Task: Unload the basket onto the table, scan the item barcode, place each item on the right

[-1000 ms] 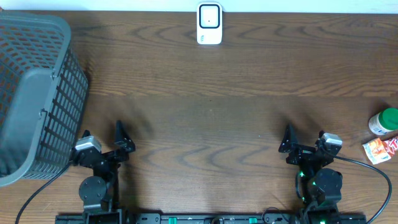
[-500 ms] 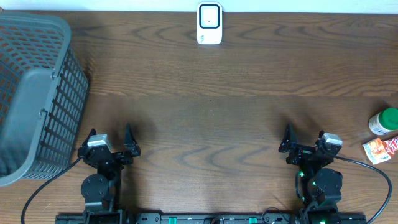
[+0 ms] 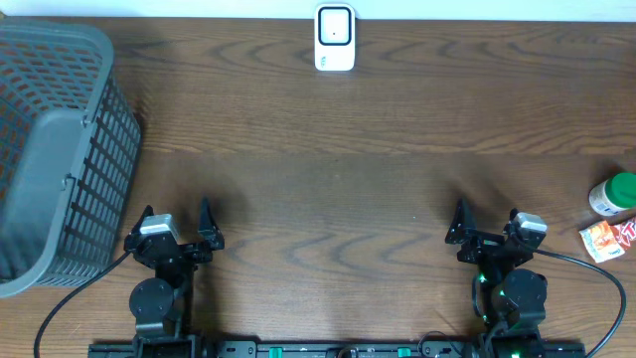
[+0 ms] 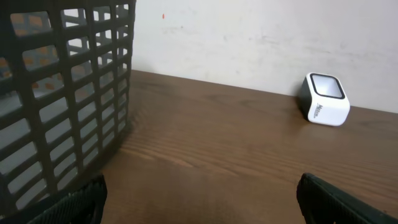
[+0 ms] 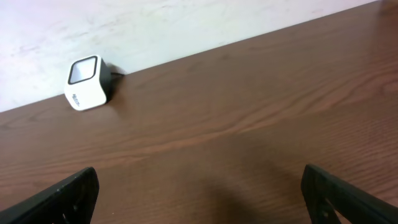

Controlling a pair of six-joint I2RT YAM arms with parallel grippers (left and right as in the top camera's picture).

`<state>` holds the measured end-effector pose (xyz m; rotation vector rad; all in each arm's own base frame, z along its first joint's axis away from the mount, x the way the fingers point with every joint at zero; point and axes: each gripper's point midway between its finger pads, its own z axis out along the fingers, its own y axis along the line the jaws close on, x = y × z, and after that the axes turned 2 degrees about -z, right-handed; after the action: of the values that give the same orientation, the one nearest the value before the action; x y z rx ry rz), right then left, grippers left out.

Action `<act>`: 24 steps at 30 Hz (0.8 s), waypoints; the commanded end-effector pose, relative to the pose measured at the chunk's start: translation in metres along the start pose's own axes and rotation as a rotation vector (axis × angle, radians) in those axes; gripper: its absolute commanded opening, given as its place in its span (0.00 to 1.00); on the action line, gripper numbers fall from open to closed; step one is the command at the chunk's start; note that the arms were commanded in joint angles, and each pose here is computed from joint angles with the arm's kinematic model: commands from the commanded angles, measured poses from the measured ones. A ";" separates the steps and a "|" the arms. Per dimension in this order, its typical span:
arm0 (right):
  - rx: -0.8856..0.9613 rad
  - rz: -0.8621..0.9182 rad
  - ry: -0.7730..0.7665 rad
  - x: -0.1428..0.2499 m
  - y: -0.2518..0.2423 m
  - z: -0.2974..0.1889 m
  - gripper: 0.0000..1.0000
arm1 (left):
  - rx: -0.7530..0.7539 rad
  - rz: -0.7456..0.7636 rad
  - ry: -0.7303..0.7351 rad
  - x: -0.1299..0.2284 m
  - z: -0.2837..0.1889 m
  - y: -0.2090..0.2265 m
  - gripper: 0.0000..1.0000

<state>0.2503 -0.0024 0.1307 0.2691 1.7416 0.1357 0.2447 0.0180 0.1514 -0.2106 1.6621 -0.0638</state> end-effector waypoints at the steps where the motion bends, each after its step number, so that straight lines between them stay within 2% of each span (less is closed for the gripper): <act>1: 0.006 0.009 0.004 0.001 -0.001 0.000 0.99 | -0.015 0.019 0.052 0.015 0.000 0.004 0.98; 14: 0.003 0.021 -0.133 -0.030 -0.004 -0.010 0.99 | -0.015 0.019 0.052 0.015 0.000 0.003 0.98; 24: -0.036 -0.246 -0.113 -0.025 0.003 -0.009 0.99 | -0.015 0.019 0.052 0.015 0.000 0.004 0.98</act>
<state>0.2464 -0.0090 0.1576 0.1387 1.6370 0.0309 0.2447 0.0180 0.1513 -0.2107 1.6625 -0.0638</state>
